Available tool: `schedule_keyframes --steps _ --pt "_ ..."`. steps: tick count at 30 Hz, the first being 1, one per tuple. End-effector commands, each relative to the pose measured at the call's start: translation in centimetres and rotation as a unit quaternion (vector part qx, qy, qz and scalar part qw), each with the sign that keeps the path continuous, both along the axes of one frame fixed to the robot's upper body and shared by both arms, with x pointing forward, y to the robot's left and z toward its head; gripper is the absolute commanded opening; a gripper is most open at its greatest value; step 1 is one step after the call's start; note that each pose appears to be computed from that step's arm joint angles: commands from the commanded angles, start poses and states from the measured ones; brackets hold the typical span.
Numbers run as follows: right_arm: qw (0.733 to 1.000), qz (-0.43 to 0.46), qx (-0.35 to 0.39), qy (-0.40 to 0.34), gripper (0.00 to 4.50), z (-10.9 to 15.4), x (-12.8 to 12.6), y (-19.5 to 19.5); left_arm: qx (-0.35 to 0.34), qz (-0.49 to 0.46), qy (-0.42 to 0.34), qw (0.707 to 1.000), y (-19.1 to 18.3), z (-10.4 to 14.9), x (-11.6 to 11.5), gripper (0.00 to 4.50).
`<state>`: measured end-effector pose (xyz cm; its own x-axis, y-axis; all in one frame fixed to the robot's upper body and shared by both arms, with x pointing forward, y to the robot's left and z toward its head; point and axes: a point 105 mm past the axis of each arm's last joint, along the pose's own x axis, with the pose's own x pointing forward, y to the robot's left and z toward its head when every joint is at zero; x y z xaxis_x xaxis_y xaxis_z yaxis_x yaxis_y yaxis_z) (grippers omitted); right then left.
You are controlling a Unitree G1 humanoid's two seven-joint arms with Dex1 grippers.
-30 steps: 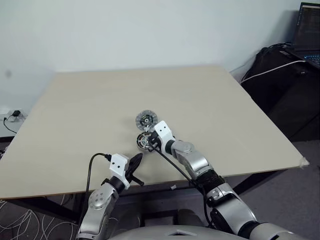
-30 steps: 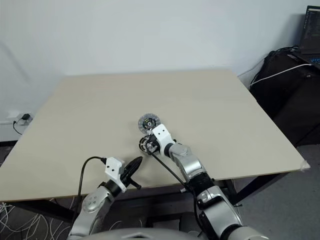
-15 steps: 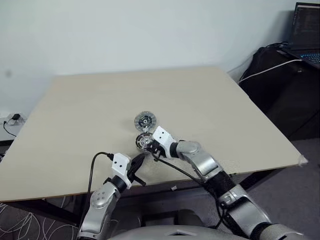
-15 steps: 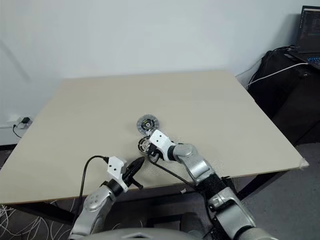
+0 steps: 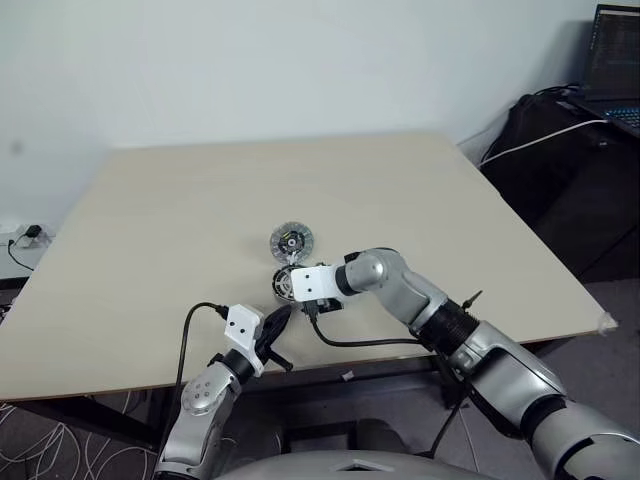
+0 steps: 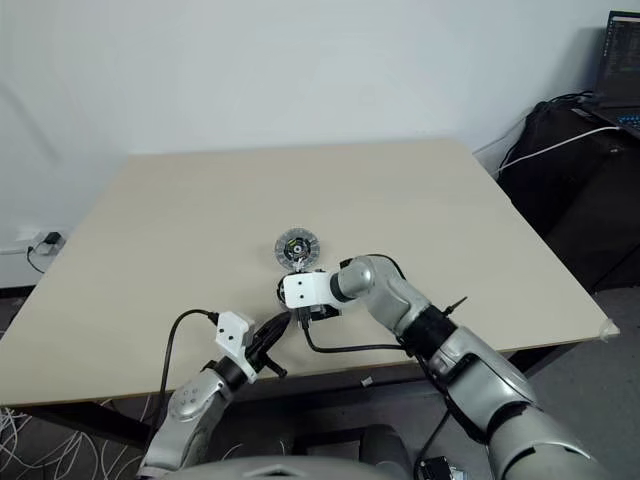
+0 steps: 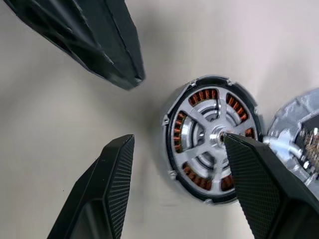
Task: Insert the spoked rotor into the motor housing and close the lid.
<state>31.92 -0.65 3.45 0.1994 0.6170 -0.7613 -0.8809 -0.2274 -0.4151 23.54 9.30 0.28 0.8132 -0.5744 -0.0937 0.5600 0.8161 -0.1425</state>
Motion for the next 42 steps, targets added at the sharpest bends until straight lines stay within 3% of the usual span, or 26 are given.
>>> schedule_keyframes --steps 1,22,25,32,42 --pt "0.999 0.041 -0.023 -0.025 3.09 0.8 0.6 0.8 -0.019 -0.018 -0.025 0.999 -0.3 1.7 -0.1 0.00" --pt "0.991 0.062 -0.116 0.003 3.09 -1.7 1.7 -0.1 -0.018 -0.030 -0.009 0.999 0.0 1.8 -0.8 0.00" --pt "0.991 0.066 -0.120 0.003 2.49 -1.6 1.8 0.1 -0.020 -0.029 -0.009 0.999 -0.1 1.9 -0.8 0.00" --pt "0.991 0.070 -0.116 0.004 0.30 -1.7 1.7 0.5 -0.023 -0.025 -0.008 0.999 -0.1 1.9 -0.8 0.00" --pt "0.993 0.050 -0.110 -0.001 0.12 -1.9 2.0 0.1 -0.022 -0.025 -0.008 0.999 -0.2 2.0 -0.7 0.00"
